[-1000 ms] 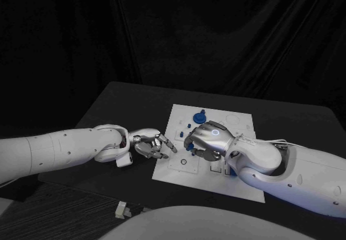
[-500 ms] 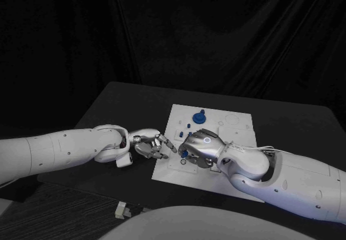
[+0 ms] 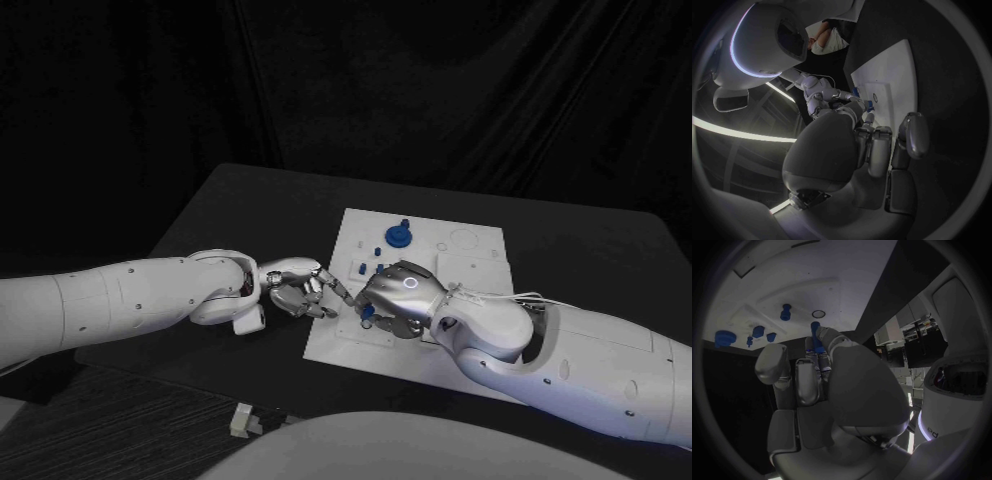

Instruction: Assemble the parts on the task board

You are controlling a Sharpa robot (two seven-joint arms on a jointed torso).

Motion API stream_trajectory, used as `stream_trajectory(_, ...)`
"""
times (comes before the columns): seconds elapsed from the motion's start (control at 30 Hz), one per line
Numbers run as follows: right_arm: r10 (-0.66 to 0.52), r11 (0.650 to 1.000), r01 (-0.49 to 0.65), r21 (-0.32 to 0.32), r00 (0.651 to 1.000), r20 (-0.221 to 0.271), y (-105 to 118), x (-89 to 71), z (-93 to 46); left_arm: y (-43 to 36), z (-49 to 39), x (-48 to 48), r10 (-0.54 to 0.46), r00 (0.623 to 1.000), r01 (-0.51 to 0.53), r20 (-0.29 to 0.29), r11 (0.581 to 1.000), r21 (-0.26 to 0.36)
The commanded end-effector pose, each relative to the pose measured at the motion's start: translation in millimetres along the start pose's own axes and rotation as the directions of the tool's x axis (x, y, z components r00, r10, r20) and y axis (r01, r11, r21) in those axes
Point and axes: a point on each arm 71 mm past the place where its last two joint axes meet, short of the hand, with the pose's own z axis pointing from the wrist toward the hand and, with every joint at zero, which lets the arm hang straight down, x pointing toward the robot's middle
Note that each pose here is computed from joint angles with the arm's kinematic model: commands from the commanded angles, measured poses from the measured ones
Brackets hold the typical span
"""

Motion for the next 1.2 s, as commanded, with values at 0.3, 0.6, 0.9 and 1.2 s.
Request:
stream_trajectory(0.3,0.014,1.000,-0.014,0.002,0.998,-0.067,1,7.7,0.4,-0.9,2.0,1.9,-0.009,1.000,0.009,-0.011,1.000,0.006)
stream_trajectory(0.6,0.021,1.000,-0.020,0.006,0.996,-0.084,1,13.1,0.7,-1.4,3.9,2.6,-0.011,1.000,0.011,-0.018,1.000,0.006)
stream_trajectory(0.9,0.026,1.000,-0.026,0.006,0.997,-0.071,2,15.3,1.2,-2.0,5.7,3.4,-0.012,1.000,0.012,-0.024,1.000,0.008)
stream_trajectory(1.2,0.026,0.999,-0.024,0.024,0.995,-0.093,0,18.3,1.0,-2.1,6.4,3.9,-0.014,1.000,0.014,-0.028,1.000,0.007)
